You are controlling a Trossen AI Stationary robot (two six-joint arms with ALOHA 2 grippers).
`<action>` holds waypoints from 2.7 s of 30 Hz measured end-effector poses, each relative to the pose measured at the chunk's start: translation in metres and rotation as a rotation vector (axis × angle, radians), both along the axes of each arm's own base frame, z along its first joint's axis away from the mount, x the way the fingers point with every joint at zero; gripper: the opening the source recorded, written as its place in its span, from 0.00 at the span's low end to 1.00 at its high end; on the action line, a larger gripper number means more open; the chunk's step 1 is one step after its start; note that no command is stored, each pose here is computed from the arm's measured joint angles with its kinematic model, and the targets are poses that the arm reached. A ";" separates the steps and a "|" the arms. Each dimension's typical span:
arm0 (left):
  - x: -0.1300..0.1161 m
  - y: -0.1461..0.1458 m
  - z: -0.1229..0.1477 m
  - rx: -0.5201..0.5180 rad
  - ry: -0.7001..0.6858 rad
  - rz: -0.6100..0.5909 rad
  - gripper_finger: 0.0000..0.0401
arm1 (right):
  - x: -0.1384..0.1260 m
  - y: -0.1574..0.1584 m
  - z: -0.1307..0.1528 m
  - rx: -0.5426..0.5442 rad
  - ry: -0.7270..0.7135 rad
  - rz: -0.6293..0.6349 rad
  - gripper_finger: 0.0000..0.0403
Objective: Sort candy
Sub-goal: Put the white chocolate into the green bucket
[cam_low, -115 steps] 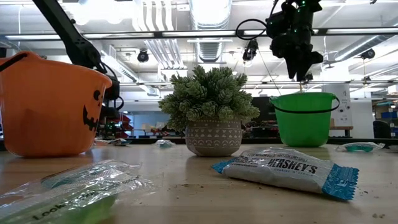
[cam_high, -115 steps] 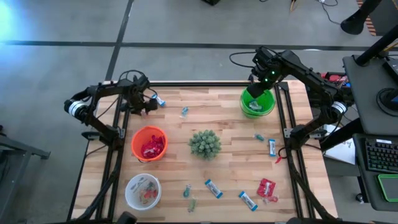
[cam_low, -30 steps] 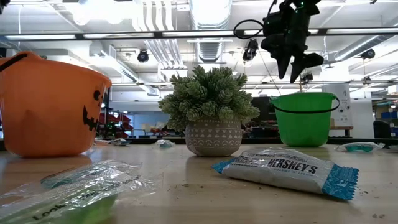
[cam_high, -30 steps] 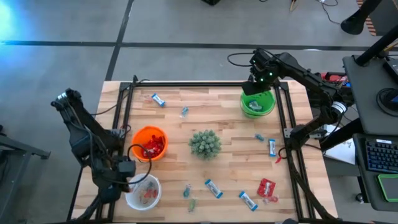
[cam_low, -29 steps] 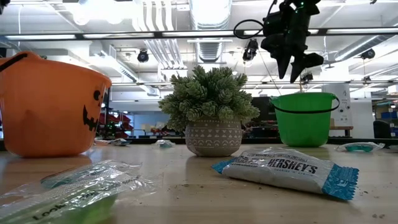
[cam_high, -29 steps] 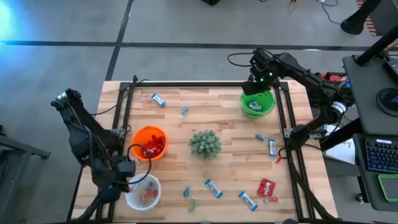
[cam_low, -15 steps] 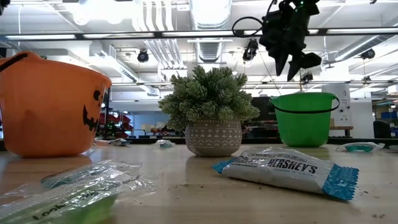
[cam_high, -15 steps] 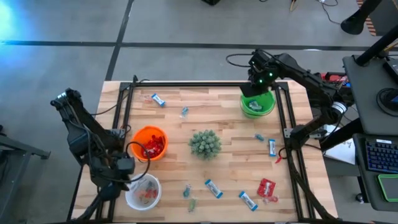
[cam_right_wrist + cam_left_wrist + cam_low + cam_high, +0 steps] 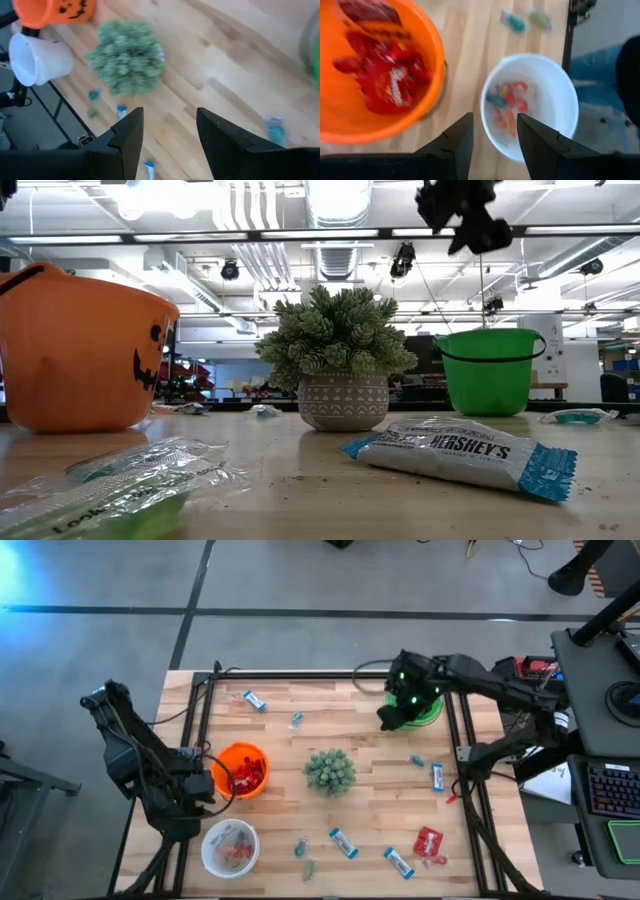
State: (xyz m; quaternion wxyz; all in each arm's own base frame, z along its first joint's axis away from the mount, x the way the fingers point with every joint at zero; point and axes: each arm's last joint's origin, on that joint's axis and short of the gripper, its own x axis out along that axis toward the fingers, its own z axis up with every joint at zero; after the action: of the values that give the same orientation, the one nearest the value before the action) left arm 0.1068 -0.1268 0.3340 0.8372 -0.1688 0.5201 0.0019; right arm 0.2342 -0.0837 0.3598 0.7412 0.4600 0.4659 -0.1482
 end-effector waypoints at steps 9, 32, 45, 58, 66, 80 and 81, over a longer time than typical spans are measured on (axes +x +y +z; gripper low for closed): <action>-0.009 0.027 0.009 0.090 -0.112 0.076 0.33 | 0.032 0.070 0.003 -0.049 -0.079 0.078 0.43; -0.022 0.050 0.020 0.087 -0.245 0.187 0.33 | 0.108 0.206 -0.088 -0.103 0.042 0.223 0.43; -0.021 0.049 0.020 0.066 -0.242 0.217 0.33 | 0.130 0.221 -0.151 -0.101 0.210 0.175 0.43; -0.021 0.049 0.020 0.062 -0.240 0.224 0.33 | 0.136 0.256 -0.178 -0.074 0.170 0.227 0.43; -0.021 0.050 0.020 0.088 -0.246 0.184 0.33 | 0.138 0.263 -0.193 -0.072 0.195 0.223 0.43; -0.023 0.052 0.021 0.103 -0.249 0.143 0.33 | 0.140 0.266 -0.220 -0.058 0.267 0.243 0.39; -0.023 0.052 0.021 0.104 -0.250 0.140 0.33 | 0.140 0.267 -0.221 -0.055 0.269 0.244 0.36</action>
State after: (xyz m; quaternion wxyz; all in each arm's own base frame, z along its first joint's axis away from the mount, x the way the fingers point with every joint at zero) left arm 0.0834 -0.0750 0.3546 0.9009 -0.1602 0.3978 0.0662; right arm 0.3743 0.1829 0.1391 0.6971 0.3557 0.6088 -0.1298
